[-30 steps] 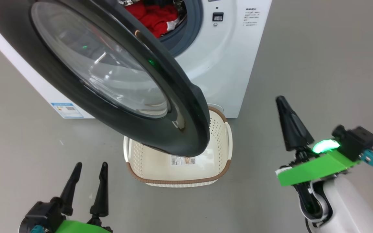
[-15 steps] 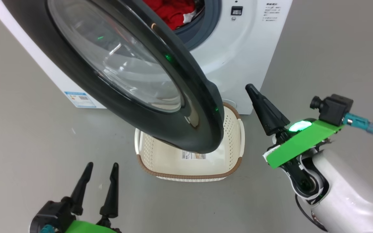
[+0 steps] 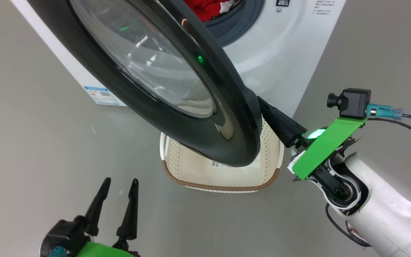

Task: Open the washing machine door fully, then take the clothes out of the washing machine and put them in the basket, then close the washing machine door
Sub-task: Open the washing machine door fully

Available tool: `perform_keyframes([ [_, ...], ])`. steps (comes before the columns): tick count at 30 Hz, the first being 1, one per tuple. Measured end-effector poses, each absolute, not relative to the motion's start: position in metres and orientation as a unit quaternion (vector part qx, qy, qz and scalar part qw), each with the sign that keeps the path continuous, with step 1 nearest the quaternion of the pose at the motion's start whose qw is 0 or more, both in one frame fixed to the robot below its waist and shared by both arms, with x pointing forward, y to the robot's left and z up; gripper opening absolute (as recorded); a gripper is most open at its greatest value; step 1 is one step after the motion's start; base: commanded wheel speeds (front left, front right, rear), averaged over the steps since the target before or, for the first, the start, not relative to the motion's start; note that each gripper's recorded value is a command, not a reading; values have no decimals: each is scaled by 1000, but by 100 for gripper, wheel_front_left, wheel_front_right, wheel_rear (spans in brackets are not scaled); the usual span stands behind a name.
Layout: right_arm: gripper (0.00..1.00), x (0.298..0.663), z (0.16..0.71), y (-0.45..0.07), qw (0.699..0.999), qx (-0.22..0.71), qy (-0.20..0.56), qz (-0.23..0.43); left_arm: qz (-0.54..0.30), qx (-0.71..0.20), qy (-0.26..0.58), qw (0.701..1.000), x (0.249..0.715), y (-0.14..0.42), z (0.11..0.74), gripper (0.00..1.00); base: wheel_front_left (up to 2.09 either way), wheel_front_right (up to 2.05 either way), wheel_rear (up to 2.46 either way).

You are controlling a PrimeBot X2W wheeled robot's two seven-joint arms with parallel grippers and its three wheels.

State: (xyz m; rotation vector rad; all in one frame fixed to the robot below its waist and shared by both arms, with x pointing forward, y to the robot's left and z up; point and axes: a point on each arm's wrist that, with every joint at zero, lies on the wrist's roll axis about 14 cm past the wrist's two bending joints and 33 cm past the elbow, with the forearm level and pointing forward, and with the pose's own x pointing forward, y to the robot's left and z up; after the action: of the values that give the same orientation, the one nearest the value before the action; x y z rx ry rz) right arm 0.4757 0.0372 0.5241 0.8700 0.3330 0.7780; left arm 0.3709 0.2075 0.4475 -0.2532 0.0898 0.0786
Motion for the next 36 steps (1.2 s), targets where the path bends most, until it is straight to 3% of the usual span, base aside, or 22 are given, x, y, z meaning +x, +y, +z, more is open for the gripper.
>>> perform_keyframes([
  [19,0,446,524,72,783,402,203,429,58,-130,30,989,363,220,457,100,0,0,0],
  [36,0,394,532,127,724,396,244,510,107,-127,15,986,332,247,467,100,0,0,0],
])
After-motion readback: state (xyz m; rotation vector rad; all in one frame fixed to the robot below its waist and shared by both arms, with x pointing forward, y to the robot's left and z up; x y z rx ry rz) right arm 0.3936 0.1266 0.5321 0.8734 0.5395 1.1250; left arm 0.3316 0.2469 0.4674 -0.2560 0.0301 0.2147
